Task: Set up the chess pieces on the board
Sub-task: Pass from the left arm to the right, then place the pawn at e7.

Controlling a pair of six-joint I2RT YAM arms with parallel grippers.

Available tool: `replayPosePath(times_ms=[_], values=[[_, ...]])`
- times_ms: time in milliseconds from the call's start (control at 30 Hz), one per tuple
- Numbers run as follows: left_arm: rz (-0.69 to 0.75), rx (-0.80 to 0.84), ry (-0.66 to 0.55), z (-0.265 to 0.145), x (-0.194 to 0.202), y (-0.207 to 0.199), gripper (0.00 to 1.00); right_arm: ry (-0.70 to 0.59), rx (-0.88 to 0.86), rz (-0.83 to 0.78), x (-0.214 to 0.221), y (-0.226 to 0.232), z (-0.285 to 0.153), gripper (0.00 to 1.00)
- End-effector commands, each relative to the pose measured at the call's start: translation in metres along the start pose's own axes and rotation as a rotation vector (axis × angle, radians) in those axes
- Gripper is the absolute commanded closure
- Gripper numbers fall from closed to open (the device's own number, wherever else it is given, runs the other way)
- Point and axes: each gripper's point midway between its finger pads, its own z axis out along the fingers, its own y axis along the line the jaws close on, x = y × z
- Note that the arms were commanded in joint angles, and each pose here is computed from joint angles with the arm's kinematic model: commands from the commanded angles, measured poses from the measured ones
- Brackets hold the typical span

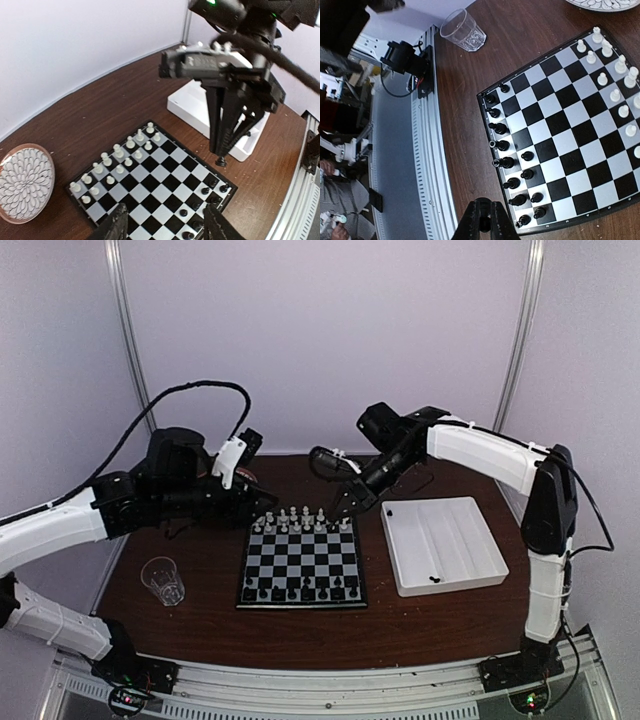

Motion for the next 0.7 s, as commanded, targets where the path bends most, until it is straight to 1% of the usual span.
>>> replayPosePath(times_ms=[0, 133, 267, 333, 400, 667], values=[[0.008, -0.185, -0.054, -0.037, -0.003, 0.035, 0.48, 0.177, 0.117, -0.103, 0.019, -0.005, 0.030, 0.91], [0.004, -0.238, -0.076, -0.061, -0.004, 0.043, 0.47, 0.257, 0.170, -0.182, 0.020, -0.002, 0.058, 0.91], [0.004, -0.266, -0.081, -0.075, -0.001, 0.048, 0.46, 0.327, 0.226, -0.258, 0.023, -0.003, 0.087, 0.91], [0.001, -0.271, -0.081, -0.078, 0.001, 0.049, 0.46, 0.368, 0.257, -0.302, 0.027, -0.007, 0.103, 0.90], [-0.002, -0.273, -0.082, -0.080, 0.003, 0.049, 0.46, 0.382, 0.287, -0.330, 0.026, -0.011, 0.114, 0.90], [-0.019, -0.263, -0.070, -0.078, 0.013, 0.048, 0.46, 0.435, 0.350, -0.378, 0.027, -0.029, 0.147, 0.90]])
